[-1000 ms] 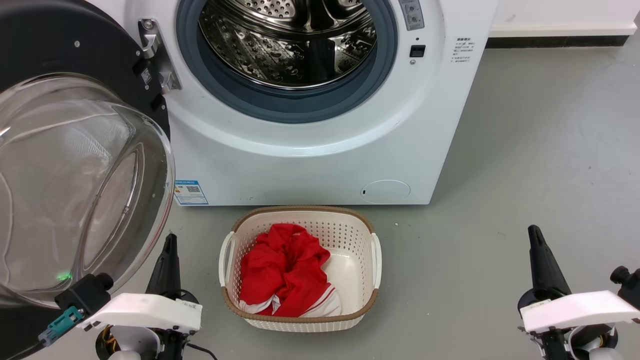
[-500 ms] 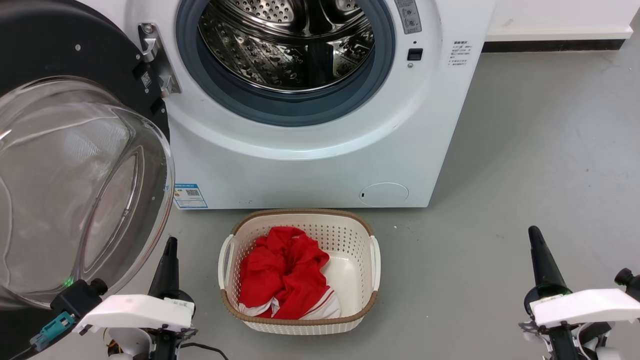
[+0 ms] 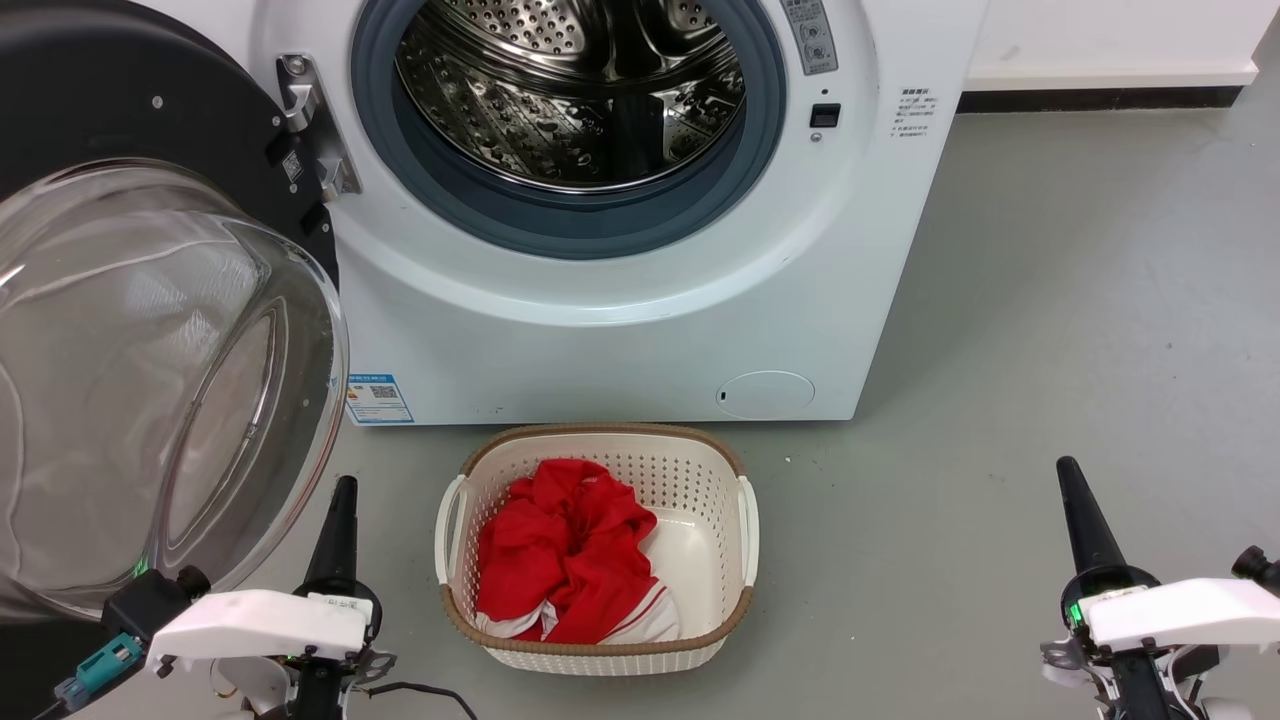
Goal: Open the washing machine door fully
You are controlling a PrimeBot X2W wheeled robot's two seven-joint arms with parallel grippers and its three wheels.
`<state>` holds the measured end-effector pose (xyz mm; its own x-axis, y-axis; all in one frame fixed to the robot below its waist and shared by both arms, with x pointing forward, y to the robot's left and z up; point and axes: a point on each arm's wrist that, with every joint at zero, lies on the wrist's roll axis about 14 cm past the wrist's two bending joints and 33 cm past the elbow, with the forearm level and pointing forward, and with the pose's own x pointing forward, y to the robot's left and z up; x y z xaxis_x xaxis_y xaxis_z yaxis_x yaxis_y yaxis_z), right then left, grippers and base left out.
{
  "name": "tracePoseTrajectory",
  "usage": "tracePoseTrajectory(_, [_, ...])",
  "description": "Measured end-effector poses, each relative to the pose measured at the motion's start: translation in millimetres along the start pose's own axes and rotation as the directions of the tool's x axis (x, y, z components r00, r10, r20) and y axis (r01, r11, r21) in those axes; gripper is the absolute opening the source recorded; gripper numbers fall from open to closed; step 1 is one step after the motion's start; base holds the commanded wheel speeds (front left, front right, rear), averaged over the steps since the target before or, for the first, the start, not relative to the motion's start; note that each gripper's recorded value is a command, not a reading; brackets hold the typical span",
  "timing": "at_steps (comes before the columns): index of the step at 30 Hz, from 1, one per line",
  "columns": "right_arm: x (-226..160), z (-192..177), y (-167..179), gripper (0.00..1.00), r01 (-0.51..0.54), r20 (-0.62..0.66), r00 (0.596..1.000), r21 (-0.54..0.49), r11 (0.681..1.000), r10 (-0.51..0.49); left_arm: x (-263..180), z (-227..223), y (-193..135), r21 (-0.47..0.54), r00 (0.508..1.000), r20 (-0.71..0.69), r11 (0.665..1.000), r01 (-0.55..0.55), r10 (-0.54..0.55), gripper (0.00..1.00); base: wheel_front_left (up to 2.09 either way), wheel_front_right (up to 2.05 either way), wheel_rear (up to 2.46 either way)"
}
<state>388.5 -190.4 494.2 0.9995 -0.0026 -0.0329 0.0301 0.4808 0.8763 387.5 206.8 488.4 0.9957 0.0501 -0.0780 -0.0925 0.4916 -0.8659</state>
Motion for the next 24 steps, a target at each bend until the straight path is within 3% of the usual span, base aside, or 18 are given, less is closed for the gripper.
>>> tracePoseTrajectory(24, [0.4,5.3,1.0,0.00,-0.001,0.000,1.000,0.228,0.974,0.001,-0.1,-0.4,-6.1,-0.238,1.000,-0.014,0.971,0.024,-0.028,0.00,0.00,0.00,0.00])
